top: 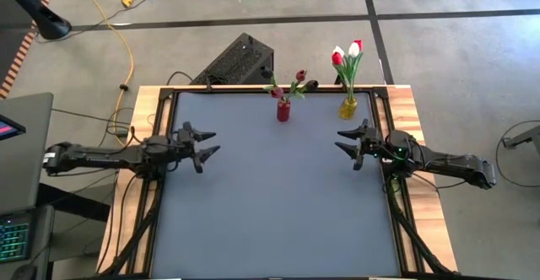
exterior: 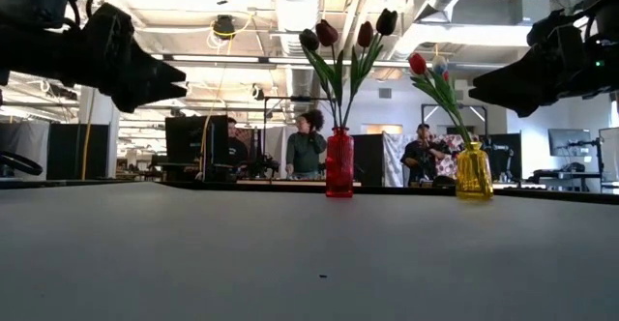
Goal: Sort flowers into vase by color
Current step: Return to Home Position
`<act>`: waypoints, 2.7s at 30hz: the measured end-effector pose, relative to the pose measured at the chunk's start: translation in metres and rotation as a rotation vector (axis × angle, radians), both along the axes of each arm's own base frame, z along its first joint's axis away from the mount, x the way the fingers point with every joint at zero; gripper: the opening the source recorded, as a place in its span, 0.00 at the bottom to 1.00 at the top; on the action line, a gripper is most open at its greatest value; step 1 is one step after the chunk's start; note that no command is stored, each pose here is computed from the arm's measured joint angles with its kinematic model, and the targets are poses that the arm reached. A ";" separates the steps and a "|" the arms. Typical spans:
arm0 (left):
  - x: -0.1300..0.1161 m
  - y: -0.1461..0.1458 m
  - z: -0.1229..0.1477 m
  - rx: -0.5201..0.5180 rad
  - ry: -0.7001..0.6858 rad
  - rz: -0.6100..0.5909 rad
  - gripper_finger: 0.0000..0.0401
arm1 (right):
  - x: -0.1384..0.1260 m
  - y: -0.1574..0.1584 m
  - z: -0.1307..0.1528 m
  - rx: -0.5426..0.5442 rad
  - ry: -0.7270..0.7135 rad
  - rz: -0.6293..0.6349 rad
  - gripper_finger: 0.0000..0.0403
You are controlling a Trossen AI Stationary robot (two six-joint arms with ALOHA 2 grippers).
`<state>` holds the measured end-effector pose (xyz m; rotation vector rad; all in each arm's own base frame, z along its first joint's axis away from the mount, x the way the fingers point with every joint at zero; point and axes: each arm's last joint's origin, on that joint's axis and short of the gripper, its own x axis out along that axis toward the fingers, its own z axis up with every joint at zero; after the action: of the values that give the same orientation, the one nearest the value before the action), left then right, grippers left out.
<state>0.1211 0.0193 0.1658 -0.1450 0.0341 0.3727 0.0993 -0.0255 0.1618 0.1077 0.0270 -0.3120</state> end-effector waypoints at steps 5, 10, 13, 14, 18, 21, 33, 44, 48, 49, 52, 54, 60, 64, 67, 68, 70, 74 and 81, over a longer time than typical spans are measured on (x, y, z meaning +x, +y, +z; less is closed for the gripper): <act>-0.006 0.000 -0.001 0.026 0.027 0.005 0.63 | 0.000 0.000 0.000 0.000 0.000 0.000 0.56; -0.015 -0.001 -0.003 0.039 0.051 0.004 0.63 | 0.000 0.000 0.000 0.000 0.000 0.000 0.56; -0.018 -0.001 -0.004 0.041 0.058 0.003 0.63 | 0.000 0.000 0.000 0.000 0.000 0.000 0.56; -0.018 -0.002 -0.003 0.035 0.050 0.003 0.63 | 0.000 0.000 0.000 0.000 0.000 0.000 0.56; -0.020 -0.002 -0.001 0.034 0.018 -0.003 0.63 | 0.000 0.000 0.000 0.000 0.000 0.000 0.56; -0.022 -0.002 0.001 0.041 -0.003 -0.003 0.63 | 0.000 0.000 0.000 0.000 0.000 0.000 0.56; -0.022 -0.002 0.001 0.028 -0.009 -0.003 0.63 | 0.000 0.000 0.000 0.000 0.000 0.000 0.56; -0.022 -0.002 0.001 0.028 -0.008 -0.003 0.63 | 0.000 0.000 0.000 0.000 0.000 0.000 0.56; -0.022 -0.002 0.001 0.028 -0.008 -0.003 0.63 | 0.000 0.000 0.000 0.000 0.000 0.000 0.56; -0.022 -0.002 0.001 0.028 -0.008 -0.003 0.63 | 0.000 0.000 0.000 0.000 0.000 0.000 0.56; -0.022 -0.002 0.001 0.028 -0.008 -0.003 0.63 | 0.000 0.000 0.000 0.000 0.000 0.000 0.56; -0.022 -0.002 0.001 0.028 -0.008 -0.003 0.63 | 0.000 0.000 0.000 0.000 0.000 0.000 0.56; -0.022 -0.002 0.001 0.028 -0.008 -0.003 0.63 | 0.000 0.000 0.000 0.000 0.000 0.000 0.56; -0.022 -0.002 0.001 0.028 -0.008 -0.003 0.63 | 0.000 0.000 0.000 0.000 0.000 0.000 0.56; -0.022 -0.002 0.001 0.028 -0.008 -0.003 0.63 | 0.000 0.000 0.000 0.000 0.000 0.000 0.56; -0.022 -0.002 0.001 0.028 -0.008 -0.003 0.63 | 0.000 0.000 0.000 0.000 0.000 0.000 0.56; -0.022 -0.002 0.001 0.028 -0.008 -0.003 0.63 | 0.000 0.000 0.000 0.000 0.000 0.000 0.56; -0.022 -0.002 0.001 0.028 -0.008 -0.003 0.63 | 0.000 0.000 0.000 0.000 0.000 0.000 0.56; -0.022 -0.002 0.001 0.028 -0.008 -0.003 0.63 | 0.000 0.000 0.000 0.000 0.000 0.000 0.56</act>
<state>0.0994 0.0173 0.1672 -0.1185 0.0209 0.3697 0.0993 -0.0255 0.1618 0.1078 0.0270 -0.3121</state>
